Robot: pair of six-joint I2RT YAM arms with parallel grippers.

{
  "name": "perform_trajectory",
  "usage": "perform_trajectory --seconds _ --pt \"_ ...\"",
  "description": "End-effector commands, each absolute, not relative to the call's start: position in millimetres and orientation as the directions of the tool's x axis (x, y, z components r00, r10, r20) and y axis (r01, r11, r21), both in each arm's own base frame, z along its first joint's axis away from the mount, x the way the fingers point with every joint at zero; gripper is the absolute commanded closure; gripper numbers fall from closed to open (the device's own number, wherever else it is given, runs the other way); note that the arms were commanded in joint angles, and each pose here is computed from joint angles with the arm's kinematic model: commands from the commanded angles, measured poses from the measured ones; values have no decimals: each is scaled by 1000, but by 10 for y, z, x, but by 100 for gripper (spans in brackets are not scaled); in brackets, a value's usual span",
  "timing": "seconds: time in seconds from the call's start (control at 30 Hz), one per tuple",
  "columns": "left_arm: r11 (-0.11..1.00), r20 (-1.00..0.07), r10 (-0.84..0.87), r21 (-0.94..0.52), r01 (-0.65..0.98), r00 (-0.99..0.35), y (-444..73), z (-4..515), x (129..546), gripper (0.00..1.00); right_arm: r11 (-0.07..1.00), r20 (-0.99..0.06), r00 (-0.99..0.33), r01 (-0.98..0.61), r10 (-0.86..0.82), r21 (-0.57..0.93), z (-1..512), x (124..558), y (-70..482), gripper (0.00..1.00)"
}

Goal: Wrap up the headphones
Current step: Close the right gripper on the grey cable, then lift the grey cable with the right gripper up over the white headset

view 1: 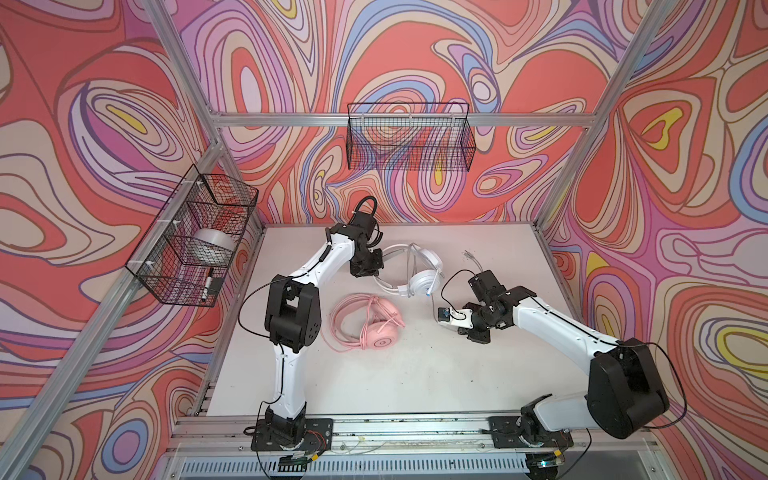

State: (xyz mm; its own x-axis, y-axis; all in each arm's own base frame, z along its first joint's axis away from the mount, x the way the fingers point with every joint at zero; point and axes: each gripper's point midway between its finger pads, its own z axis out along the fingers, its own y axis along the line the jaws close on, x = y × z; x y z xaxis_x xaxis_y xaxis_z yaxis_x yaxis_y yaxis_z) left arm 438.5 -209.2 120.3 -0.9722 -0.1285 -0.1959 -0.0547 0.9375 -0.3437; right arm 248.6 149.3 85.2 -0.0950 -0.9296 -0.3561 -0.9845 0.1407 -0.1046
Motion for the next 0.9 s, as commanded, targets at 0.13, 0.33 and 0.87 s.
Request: perform_trajectory --seconds 0.13,0.33,0.87 --pt "906 -201 -190 -412 -93 -961 -2177 1267 4465 100 52 -408 -9 -994 -913 -95 1246 2404 1822 100" --pt "893 -185 -202 -438 -103 -962 -2216 1252 4434 100 21 -419 17 -996 -908 -86 1355 2419 1948 100" --pt "926 -196 -169 -369 -87 -966 -2208 1193 4377 100 -13 -540 88 -990 -837 -140 1832 2674 2451 100"
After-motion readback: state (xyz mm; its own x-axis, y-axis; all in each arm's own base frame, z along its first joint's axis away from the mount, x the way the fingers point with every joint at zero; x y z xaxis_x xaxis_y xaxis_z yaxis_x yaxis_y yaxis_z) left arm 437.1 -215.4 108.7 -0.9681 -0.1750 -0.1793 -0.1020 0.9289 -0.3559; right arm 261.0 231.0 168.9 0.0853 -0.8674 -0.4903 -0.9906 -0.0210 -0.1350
